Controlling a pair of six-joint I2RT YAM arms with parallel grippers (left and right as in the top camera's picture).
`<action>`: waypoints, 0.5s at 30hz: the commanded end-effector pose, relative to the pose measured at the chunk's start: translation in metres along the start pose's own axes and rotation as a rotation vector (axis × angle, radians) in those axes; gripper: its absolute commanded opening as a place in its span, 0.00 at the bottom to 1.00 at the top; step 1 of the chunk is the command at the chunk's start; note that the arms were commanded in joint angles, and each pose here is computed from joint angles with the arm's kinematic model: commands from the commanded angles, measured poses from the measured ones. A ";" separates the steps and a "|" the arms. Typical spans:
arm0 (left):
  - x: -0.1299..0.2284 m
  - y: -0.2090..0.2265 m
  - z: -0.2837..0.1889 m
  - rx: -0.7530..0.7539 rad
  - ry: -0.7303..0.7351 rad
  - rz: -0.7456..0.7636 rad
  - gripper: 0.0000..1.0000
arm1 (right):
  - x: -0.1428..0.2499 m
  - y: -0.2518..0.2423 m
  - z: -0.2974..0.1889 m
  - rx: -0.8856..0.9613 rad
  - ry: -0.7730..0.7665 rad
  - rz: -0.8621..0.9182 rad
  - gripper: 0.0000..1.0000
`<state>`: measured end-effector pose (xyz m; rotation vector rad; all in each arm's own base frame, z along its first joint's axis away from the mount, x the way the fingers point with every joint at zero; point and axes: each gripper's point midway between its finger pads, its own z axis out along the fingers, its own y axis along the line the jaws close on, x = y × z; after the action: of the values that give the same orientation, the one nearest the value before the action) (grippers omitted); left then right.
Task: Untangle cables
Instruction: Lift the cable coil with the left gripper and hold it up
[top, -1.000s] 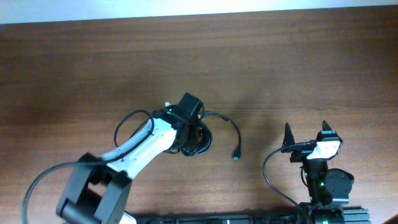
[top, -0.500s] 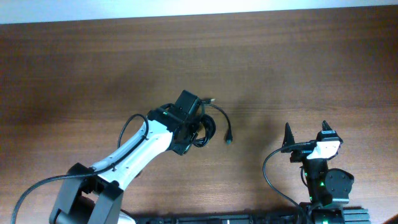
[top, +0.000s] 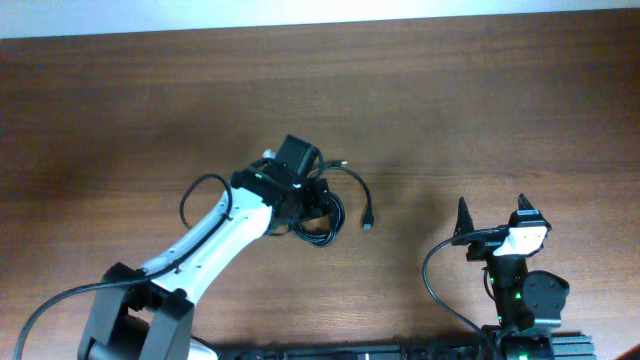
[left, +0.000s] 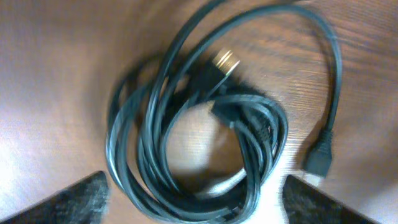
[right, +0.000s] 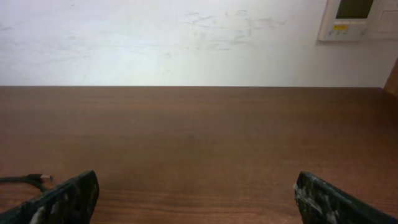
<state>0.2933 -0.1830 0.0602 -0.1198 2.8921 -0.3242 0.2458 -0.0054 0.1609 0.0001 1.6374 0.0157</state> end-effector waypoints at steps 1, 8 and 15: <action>-0.036 0.010 -0.014 -0.102 -0.128 0.517 0.76 | 0.003 -0.001 0.000 0.003 0.005 0.002 0.99; -0.039 0.014 -0.012 -0.141 -0.129 0.697 0.96 | 0.003 -0.001 0.000 0.003 0.005 0.002 0.99; -0.044 0.011 -0.010 -0.134 -0.152 0.699 0.91 | 0.003 -0.001 0.000 0.003 0.005 0.002 0.99</action>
<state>0.3263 -0.1653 0.0701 0.7637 2.6281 -0.0059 0.2458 -0.0054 0.1609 0.0001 1.6374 0.0157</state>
